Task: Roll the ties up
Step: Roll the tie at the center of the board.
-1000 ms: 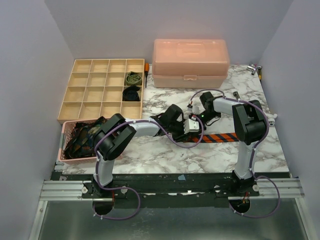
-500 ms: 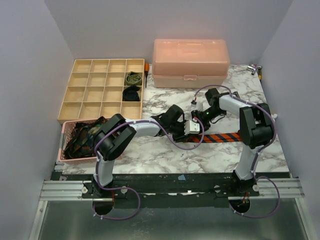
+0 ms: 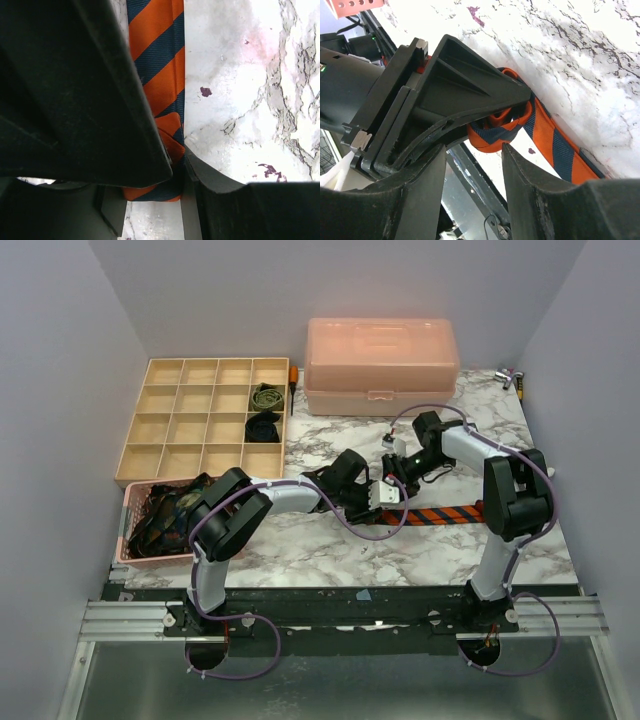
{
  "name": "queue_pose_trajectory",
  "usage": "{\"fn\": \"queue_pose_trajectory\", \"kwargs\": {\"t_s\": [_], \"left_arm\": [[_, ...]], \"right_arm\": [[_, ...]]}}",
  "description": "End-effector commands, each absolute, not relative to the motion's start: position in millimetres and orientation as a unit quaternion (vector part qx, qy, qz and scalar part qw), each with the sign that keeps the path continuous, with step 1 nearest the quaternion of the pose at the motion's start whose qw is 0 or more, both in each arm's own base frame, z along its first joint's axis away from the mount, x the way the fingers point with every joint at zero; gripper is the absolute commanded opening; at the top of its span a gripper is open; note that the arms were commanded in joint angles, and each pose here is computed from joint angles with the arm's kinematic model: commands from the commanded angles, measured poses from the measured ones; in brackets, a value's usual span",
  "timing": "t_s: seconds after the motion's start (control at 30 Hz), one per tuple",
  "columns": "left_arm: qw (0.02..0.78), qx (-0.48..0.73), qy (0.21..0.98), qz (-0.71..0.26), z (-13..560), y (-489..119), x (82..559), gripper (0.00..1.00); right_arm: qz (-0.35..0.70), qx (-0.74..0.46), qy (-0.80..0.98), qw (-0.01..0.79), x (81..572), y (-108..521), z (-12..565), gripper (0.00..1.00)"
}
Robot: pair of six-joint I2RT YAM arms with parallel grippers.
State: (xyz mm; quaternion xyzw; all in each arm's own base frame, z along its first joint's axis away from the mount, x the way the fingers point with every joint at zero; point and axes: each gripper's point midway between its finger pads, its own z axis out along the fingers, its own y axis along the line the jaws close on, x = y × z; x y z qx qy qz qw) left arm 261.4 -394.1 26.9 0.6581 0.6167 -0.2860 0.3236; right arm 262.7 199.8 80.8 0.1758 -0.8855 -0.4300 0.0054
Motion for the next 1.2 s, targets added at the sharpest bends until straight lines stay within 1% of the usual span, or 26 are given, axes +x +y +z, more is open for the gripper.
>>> {"fn": "queue_pose_trajectory", "kwargs": {"t_s": [0.0, 0.07, 0.13, 0.2, 0.23, 0.33, 0.37, 0.47, 0.57, 0.63, 0.77, 0.87, 1.07, 1.17], "left_arm": [[0.227, 0.669, 0.671, -0.225, -29.0, -345.6, 247.7, 0.42], [0.229, 0.668, 0.671, -0.226, -27.4, -347.2, 248.5, 0.43], [0.229, 0.668, 0.670, -0.229, -26.4, -348.8, 248.4, 0.43], [0.229, 0.667, 0.670, -0.233, -25.0, -350.3, 247.4, 0.43], [0.230, 0.666, 0.670, -0.234, -24.1, -350.8, 248.0, 0.43], [0.231, 0.665, 0.668, -0.243, -20.8, -352.9, 245.8, 0.46], [0.235, 0.663, 0.667, -0.245, -18.8, -353.7, 246.4, 0.48], [0.254, 0.646, 0.666, -0.275, -3.2, -358.5, 247.4, 0.60], [0.291, 0.620, 0.656, -0.315, 20.0, -364.3, 248.7, 0.69], [0.329, 0.610, 0.637, -0.336, 39.0, -369.6, 250.7, 0.74], [0.366, 0.603, 0.617, -0.350, 48.1, -373.3, 249.8, 0.79], [0.369, 0.603, 0.610, -0.359, 43.7, -373.0, 245.0, 0.81], [0.379, 0.603, 0.610, -0.346, 35.8, -377.1, 247.6, 0.87], [0.377, 0.606, 0.617, -0.332, 29.5, -382.1, 252.1, 0.87]], "right_arm": [[-0.424, 0.172, -0.889, 0.020, 263.2, 201.7, 67.5, 0.49], [-0.419, 0.171, -0.891, 0.026, 262.5, 200.4, 58.8, 0.47], [-0.414, 0.171, -0.894, 0.028, 262.5, 199.0, 52.4, 0.41], [-0.405, 0.171, -0.898, 0.029, 263.0, 196.6, 45.8, 0.30], [-0.397, 0.171, -0.901, 0.033, 262.7, 194.5, 40.8, 0.21], [-0.371, 0.175, -0.911, 0.031, 266.4, 187.2, 29.7, 0.02], [-0.363, 0.178, -0.914, 0.031, 266.7, 184.9, 27.1, 0.00], [-0.339, 0.180, -0.923, 0.033, 266.5, 176.5, 18.1, 0.00], [-0.317, 0.176, -0.931, 0.041, 262.9, 168.6, 4.9, 0.00], [-0.304, 0.172, -0.936, 0.044, 262.1, 164.6, -3.6, 0.00], [-0.281, 0.171, -0.943, 0.043, 263.5, 158.0, -16.4, 0.00], [-0.272, 0.173, -0.946, 0.045, 262.1, 154.5, -22.1, 0.00], [-0.295, 0.177, -0.938, 0.039, 263.6, 162.1, -12.8, 0.00], [-0.311, 0.182, -0.932, 0.039, 265.7, 167.4, -5.2, 0.00]]}}
